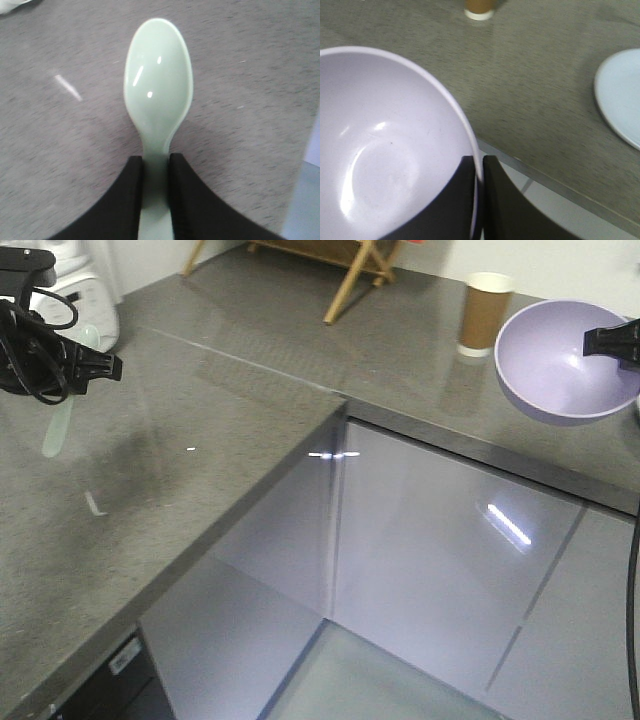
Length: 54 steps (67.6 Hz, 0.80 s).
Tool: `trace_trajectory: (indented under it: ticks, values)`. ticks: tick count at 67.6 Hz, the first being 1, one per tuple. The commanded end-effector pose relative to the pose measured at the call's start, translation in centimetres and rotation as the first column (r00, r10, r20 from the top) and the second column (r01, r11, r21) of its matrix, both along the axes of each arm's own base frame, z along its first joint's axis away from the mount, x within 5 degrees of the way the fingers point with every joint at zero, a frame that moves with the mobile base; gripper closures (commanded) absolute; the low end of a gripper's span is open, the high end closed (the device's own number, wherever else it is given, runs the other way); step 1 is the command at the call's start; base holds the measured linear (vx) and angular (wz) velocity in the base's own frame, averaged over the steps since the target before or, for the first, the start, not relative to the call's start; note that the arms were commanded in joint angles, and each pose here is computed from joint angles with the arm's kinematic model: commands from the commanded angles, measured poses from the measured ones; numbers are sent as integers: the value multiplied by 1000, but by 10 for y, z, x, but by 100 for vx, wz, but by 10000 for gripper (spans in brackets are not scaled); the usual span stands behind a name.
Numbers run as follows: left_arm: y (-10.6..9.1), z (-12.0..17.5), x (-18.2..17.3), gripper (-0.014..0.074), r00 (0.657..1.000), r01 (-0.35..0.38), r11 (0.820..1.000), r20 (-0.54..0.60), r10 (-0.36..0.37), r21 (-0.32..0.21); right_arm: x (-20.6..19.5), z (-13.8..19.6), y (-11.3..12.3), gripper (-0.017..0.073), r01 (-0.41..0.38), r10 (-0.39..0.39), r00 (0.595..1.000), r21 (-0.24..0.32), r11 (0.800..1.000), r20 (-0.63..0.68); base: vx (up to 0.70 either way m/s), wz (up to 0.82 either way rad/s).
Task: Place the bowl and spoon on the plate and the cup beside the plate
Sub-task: 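Drive the base to the counter with the blue plate and cup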
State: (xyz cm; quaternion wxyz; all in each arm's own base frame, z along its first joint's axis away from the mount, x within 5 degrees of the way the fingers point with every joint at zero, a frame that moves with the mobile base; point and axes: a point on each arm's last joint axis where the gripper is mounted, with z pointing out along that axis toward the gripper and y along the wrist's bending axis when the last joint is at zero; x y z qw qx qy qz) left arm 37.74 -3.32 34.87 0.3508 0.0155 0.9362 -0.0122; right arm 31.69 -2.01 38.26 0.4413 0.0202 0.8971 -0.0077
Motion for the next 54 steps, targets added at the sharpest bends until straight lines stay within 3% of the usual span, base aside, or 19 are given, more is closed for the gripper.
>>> trace_trajectory:
  ticks: [1, 34, 54]
  values:
    - [0, 30, -7, 600, 991, 3, 1000, 132, -1, -14, -6, 25, -1, 570, 4, -2, 992, -17, 1000, 126, -1, -45]
    - [0, 30, -7, 600, 991, 3, 1000, 132, -1, -14, -6, 25, -1, 570, 4, -2, 992, -17, 1000, 126, -1, -50]
    - [0, 30, -7, 600, 991, 3, 1000, 132, -1, -14, -6, 25, -1, 570, 4, -2, 992, -17, 1000, 126, 1, -29]
